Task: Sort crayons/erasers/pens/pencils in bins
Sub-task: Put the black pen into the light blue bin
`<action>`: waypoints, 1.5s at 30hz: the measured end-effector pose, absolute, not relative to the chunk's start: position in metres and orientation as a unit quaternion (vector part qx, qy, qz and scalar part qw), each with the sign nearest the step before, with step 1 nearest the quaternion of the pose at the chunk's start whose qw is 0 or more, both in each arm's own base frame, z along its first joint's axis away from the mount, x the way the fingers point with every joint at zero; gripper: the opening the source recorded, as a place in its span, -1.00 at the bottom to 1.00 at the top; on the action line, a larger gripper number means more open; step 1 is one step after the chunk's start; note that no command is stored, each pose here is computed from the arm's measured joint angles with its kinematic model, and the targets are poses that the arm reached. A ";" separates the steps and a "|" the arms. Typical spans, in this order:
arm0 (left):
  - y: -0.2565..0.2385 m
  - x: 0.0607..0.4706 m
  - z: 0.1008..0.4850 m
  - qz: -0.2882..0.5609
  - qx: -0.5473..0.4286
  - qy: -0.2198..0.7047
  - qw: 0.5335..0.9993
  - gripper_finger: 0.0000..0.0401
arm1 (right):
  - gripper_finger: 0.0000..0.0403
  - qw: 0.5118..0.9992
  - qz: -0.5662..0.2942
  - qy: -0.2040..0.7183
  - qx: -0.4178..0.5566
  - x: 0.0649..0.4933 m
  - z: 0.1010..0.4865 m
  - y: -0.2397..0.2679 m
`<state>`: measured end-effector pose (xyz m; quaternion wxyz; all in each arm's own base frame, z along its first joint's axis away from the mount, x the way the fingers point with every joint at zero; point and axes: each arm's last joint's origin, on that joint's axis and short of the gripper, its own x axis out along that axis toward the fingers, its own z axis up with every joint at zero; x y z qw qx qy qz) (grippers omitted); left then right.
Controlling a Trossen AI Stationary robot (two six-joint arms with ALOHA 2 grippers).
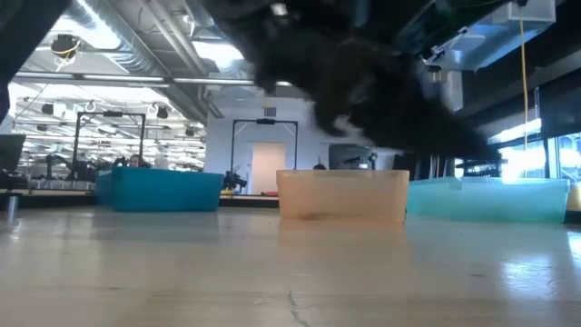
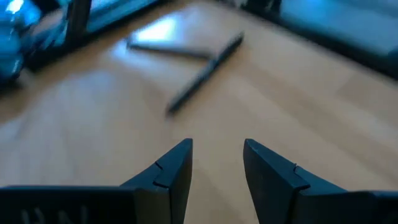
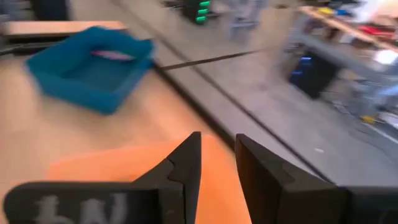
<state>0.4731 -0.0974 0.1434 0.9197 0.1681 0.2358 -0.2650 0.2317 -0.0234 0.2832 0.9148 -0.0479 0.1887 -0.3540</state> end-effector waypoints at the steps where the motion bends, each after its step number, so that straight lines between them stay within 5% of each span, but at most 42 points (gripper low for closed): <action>1: -0.098 0.482 0.144 -0.281 0.162 0.222 0.919 -0.33 | -0.49 0.919 -0.342 0.193 -0.044 0.230 0.283 -0.021; 5: -0.105 0.509 0.140 -0.344 0.161 0.187 0.906 -0.33 | -0.49 0.919 -0.315 0.233 -0.045 0.215 0.283 -0.011; 11: -0.109 0.529 0.121 -0.360 0.162 0.205 0.895 -0.33 | -0.49 0.933 -0.144 0.330 0.030 0.187 0.293 0.007; 16: -0.106 0.530 0.117 -0.302 0.197 0.231 0.904 -0.33 | -0.49 0.894 -0.103 0.412 0.142 0.171 0.278 0.025; 23: -0.100 0.528 0.128 -0.286 0.192 0.249 0.905 -0.33 | -0.49 0.837 -0.080 0.514 0.171 0.166 0.245 0.061; 35: -0.107 0.468 0.192 -0.177 0.198 0.479 0.837 -0.33 | -0.49 0.766 -0.047 0.623 0.148 0.170 0.199 0.138; 45: -0.084 0.402 0.214 -0.033 0.180 0.445 0.877 -0.33 | -0.49 0.714 -0.024 0.691 0.112 0.166 0.173 0.185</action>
